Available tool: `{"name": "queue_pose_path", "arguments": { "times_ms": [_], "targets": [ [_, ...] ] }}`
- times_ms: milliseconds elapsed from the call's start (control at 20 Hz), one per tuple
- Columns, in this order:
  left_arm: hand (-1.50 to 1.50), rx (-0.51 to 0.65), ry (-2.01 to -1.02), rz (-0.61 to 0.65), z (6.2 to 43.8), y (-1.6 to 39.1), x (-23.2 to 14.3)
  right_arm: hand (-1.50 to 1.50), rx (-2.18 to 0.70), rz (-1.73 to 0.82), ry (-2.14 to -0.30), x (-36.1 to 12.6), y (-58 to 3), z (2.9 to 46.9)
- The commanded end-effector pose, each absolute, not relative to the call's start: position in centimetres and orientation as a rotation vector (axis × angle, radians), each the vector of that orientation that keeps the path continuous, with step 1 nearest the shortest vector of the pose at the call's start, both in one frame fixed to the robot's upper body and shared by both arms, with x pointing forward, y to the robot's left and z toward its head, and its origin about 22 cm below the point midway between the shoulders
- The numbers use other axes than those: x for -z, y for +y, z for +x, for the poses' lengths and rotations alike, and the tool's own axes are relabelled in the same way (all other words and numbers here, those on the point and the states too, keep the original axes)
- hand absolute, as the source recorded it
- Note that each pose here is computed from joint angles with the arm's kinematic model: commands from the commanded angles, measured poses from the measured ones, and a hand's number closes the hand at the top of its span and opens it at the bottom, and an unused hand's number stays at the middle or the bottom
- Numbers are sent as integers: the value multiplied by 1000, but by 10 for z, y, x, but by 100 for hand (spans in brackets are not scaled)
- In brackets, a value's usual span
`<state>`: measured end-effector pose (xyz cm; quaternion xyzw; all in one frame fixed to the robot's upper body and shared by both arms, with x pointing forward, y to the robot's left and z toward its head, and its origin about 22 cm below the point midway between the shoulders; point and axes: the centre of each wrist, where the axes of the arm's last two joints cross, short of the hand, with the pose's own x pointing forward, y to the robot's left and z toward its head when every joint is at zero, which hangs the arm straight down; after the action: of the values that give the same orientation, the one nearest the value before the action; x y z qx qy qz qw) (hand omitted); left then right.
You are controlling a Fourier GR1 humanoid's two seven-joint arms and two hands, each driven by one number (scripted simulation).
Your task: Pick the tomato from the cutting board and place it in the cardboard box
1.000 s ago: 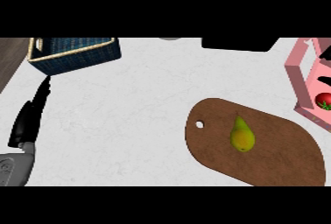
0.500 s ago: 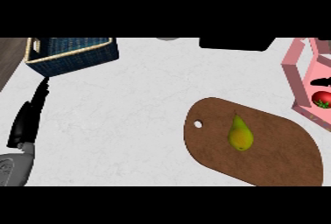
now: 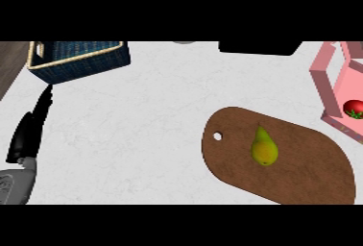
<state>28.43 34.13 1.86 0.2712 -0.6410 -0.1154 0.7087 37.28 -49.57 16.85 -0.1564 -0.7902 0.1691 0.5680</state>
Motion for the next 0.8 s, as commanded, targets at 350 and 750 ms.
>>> {"name": "queue_pose_path", "arguments": {
  "times_ms": [350, 750],
  "targets": [
    [0, 240, -1429, 606, 275, 344, -13, -150, -233, -373, -1869, -201, -569, 305],
    [0, 230, -1436, 607, 278, 343, -17, -150, -249, -407, -1851, -211, -589, 278]
  ]
}}
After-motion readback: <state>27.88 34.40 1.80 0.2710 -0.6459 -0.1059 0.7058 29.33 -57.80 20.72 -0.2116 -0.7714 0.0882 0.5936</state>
